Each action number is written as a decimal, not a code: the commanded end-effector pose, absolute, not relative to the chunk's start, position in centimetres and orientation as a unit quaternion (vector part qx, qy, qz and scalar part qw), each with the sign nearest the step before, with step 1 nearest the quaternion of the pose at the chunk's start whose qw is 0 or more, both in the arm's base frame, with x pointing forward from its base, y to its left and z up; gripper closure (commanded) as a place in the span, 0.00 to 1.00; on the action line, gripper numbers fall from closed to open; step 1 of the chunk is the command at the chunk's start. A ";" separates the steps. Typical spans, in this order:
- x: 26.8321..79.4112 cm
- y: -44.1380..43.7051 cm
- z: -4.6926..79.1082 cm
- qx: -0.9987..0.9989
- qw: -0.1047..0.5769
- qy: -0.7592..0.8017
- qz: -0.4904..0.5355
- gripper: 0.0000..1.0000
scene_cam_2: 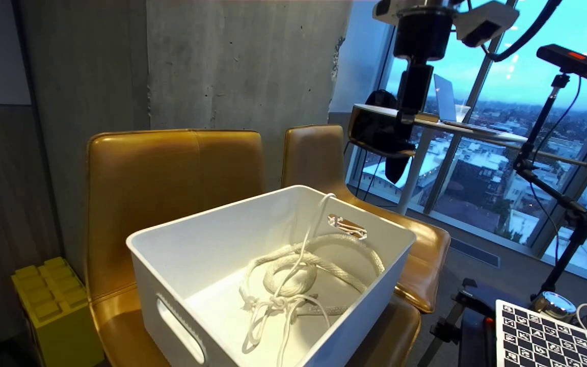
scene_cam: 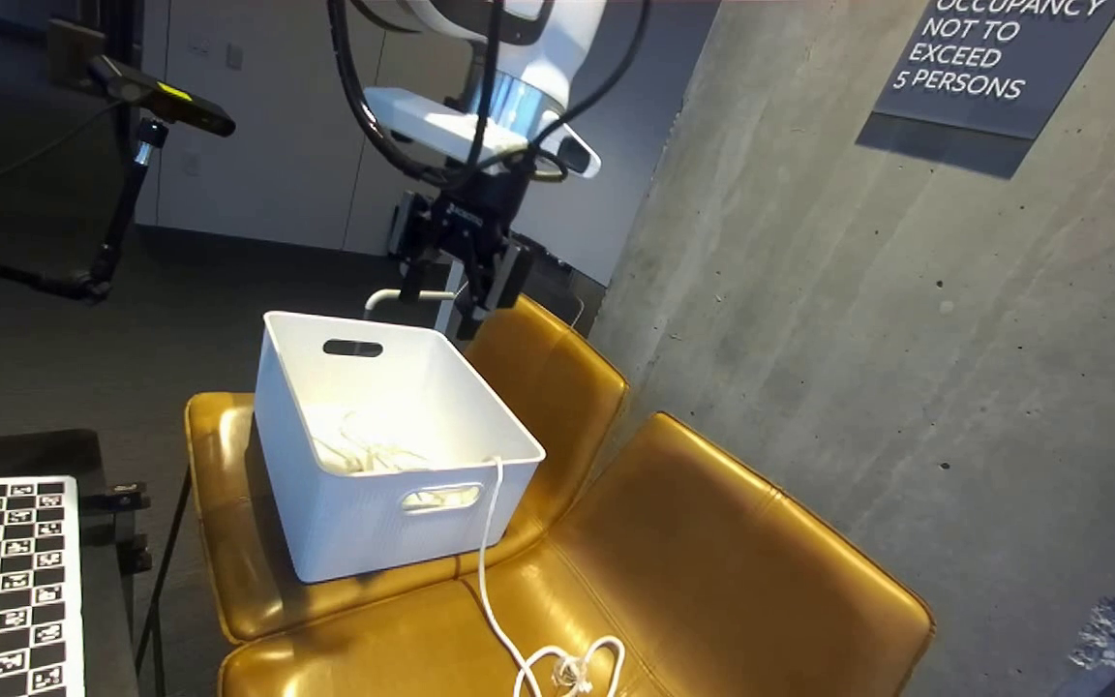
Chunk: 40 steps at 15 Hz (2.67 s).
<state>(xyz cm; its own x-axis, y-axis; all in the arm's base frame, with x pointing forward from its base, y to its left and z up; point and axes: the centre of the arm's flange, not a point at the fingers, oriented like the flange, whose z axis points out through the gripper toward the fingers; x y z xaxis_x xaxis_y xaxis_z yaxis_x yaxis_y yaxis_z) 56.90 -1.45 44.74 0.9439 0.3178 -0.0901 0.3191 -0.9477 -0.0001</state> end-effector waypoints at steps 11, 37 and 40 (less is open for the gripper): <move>60.9 -14.7 31.2 0.956 0.050 0.288 0.004 0.00; 66.0 -9.1 18.0 0.895 0.073 0.439 0.023 0.95; 65.6 -9.0 21.2 0.898 0.073 0.432 0.032 1.00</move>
